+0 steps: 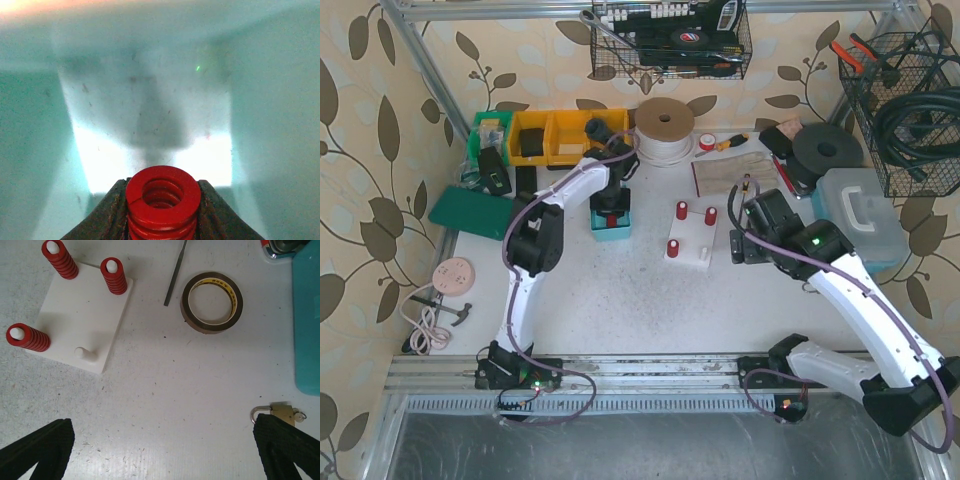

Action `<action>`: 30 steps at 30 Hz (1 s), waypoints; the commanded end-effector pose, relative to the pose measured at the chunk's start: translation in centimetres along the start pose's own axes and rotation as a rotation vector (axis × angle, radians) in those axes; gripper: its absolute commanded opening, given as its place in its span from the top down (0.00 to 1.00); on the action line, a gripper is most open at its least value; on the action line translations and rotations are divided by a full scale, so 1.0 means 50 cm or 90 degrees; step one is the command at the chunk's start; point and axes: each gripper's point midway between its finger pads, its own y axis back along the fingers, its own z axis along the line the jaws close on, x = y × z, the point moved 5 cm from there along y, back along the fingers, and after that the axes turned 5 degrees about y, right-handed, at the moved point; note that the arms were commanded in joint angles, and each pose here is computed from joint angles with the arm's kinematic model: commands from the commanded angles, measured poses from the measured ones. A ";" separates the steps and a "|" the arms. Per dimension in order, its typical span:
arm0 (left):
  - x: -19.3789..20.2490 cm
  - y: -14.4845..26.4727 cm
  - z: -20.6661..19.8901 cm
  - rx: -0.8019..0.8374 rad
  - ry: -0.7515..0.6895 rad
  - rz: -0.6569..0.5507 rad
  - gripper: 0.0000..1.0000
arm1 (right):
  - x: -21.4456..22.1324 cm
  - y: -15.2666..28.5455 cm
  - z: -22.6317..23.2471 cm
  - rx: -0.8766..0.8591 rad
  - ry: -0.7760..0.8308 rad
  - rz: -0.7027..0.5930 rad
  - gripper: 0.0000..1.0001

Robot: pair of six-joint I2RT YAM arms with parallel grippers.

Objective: Install the large spring

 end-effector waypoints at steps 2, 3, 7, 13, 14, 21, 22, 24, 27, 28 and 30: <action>-0.060 0.199 -0.013 0.083 -0.042 -0.186 0.95 | 0.005 0.024 -0.001 -0.028 -0.024 -0.005 0.04; -0.063 0.213 -0.015 0.092 -0.047 -0.195 0.95 | 0.006 0.028 0.000 -0.034 -0.027 -0.007 0.04; -0.054 0.265 -0.016 0.127 -0.060 -0.223 0.97 | 0.002 0.042 0.002 -0.053 -0.032 -0.012 0.04; -0.029 0.377 -0.024 0.192 -0.129 -0.344 1.00 | -0.013 0.061 0.017 -0.096 -0.040 -0.008 0.05; -0.023 0.400 -0.025 0.209 -0.143 -0.369 1.00 | -0.015 0.064 0.020 -0.104 -0.045 -0.005 0.05; 0.089 0.465 -0.043 0.375 -0.297 -0.516 1.00 | -0.025 0.074 0.034 -0.137 -0.052 0.000 0.06; 0.104 0.475 -0.051 0.405 -0.321 -0.557 1.00 | -0.021 0.069 0.032 -0.133 -0.054 -0.002 0.06; 0.157 0.480 -0.055 0.453 -0.376 -0.607 1.00 | -0.017 0.055 0.033 -0.136 -0.067 -0.031 0.08; 0.227 0.453 -0.075 0.474 -0.467 -0.631 1.00 | -0.025 0.056 0.038 -0.164 -0.072 -0.089 0.12; 0.249 0.438 -0.082 0.474 -0.500 -0.632 1.00 | -0.029 0.060 0.042 -0.177 -0.064 -0.097 0.13; 0.292 0.415 -0.097 0.477 -0.560 -0.632 1.00 | -0.035 0.070 0.057 -0.215 -0.042 -0.095 0.16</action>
